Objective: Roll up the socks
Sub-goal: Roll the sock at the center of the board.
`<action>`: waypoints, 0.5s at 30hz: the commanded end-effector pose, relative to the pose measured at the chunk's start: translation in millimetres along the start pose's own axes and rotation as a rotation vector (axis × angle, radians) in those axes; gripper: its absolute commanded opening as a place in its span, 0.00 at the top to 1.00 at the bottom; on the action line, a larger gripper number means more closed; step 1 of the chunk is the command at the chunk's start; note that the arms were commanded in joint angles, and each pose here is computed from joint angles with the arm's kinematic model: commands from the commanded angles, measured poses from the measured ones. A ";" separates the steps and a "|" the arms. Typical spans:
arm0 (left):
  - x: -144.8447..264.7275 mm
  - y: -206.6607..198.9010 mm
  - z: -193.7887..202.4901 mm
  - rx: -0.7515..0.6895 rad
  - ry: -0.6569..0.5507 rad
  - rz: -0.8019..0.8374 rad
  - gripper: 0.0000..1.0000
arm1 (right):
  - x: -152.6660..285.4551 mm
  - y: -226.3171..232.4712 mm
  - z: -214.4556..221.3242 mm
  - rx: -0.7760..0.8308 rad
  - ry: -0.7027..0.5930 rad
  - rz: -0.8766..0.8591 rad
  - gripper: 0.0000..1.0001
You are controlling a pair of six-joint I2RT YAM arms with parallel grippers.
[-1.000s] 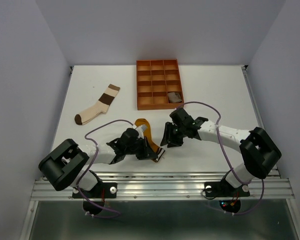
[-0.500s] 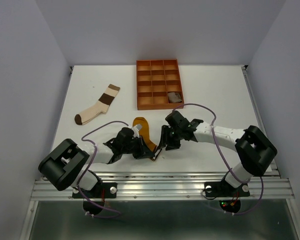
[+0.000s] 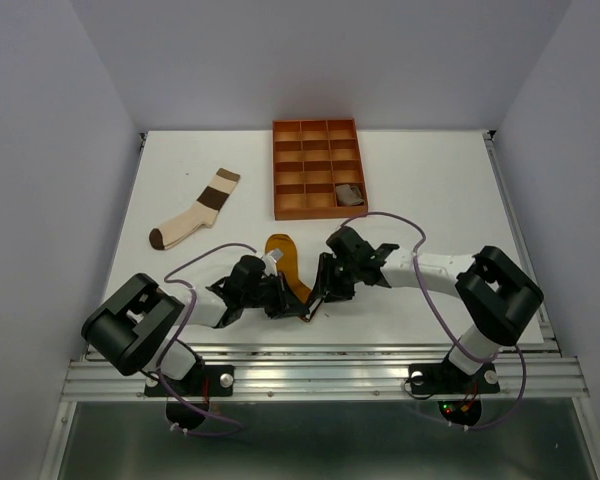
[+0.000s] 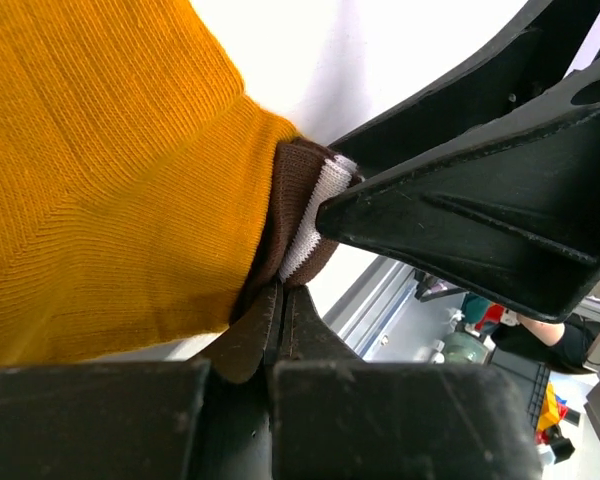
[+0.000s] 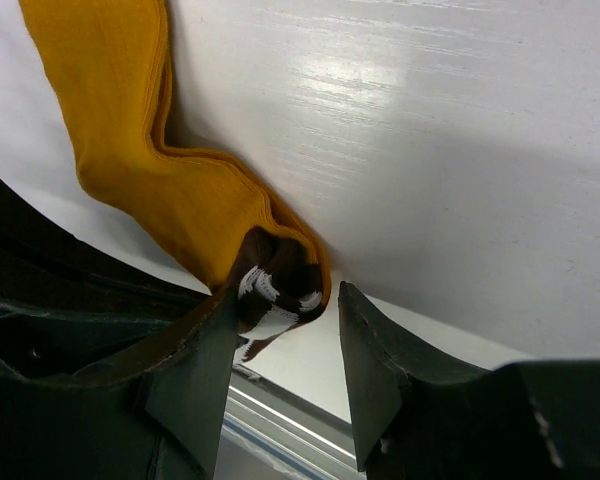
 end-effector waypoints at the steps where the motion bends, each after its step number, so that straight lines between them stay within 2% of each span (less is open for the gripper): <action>1: 1.0 9.9 7.5 0.013 0.020 -0.011 1.00 | -2.8 4.9 1.1 0.002 -0.030 -0.035 0.50; 15: 6.6 20.8 11.3 0.095 0.005 -0.032 1.00 | 13.2 15.4 0.4 0.035 -0.065 -0.128 0.47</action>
Point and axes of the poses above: each gripper's point midway between its finger pads, its own x axis back along the fingers, its own y axis along the line the jaws close on, z = x × y, the point moved 7 cm from there along x, back along the fingers, and after that the axes turned 12 degrees about -x, right-handed, at the moved point
